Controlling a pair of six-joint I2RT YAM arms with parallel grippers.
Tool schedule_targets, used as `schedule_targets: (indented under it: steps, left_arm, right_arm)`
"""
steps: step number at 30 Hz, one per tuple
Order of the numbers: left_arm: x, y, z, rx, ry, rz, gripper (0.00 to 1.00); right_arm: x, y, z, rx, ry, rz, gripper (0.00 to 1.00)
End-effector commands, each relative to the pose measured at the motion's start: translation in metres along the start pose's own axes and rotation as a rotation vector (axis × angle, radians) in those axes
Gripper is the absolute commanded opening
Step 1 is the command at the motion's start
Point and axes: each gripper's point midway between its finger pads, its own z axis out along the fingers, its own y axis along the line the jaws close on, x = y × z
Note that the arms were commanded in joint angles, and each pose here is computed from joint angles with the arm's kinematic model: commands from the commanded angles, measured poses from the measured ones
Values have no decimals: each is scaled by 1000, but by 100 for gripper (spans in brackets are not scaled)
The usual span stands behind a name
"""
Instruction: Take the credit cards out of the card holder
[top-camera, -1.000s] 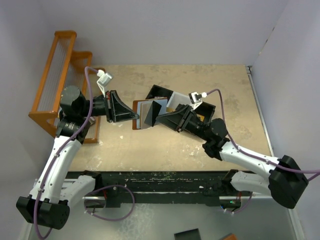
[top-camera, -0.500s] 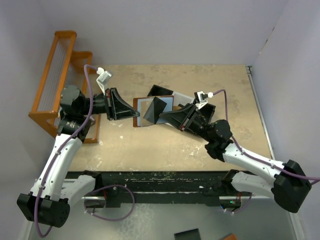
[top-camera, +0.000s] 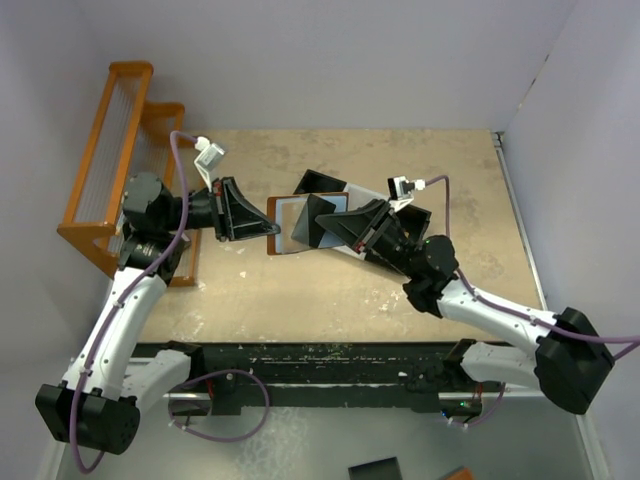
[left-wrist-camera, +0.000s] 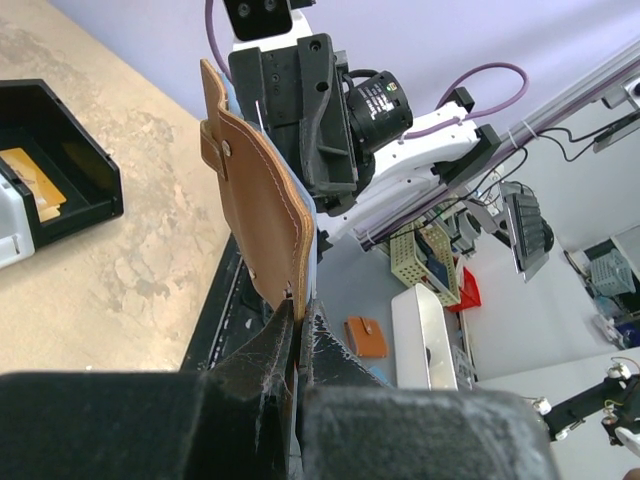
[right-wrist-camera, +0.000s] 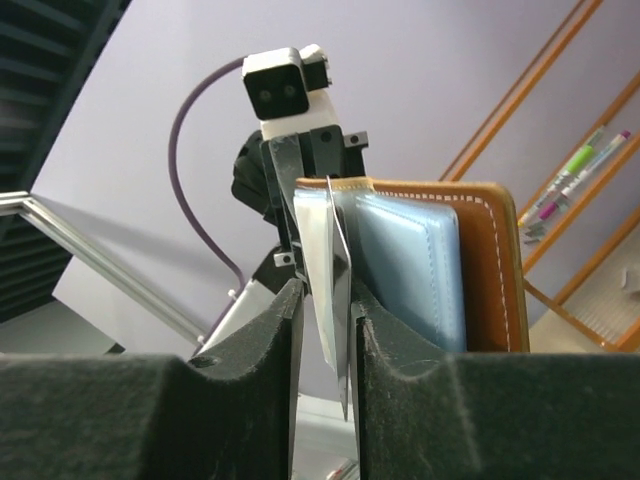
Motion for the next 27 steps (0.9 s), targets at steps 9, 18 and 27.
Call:
schedule_targets:
  steps: [9, 18, 27]
  left_arm:
    - [-5, -17, -2, 31, -14, 57, 0]
    - [-5, -23, -3, 38, -17, 66, 0]
    - [-6, -31, -4, 53, -8, 80, 0]
  right_arm:
    - [-13, 40, 1, -139, -39, -2, 0]
    - [-37, 25, -30, 26, -57, -80, 0]
    - [-53, 1, -42, 247, -18, -196, 0]
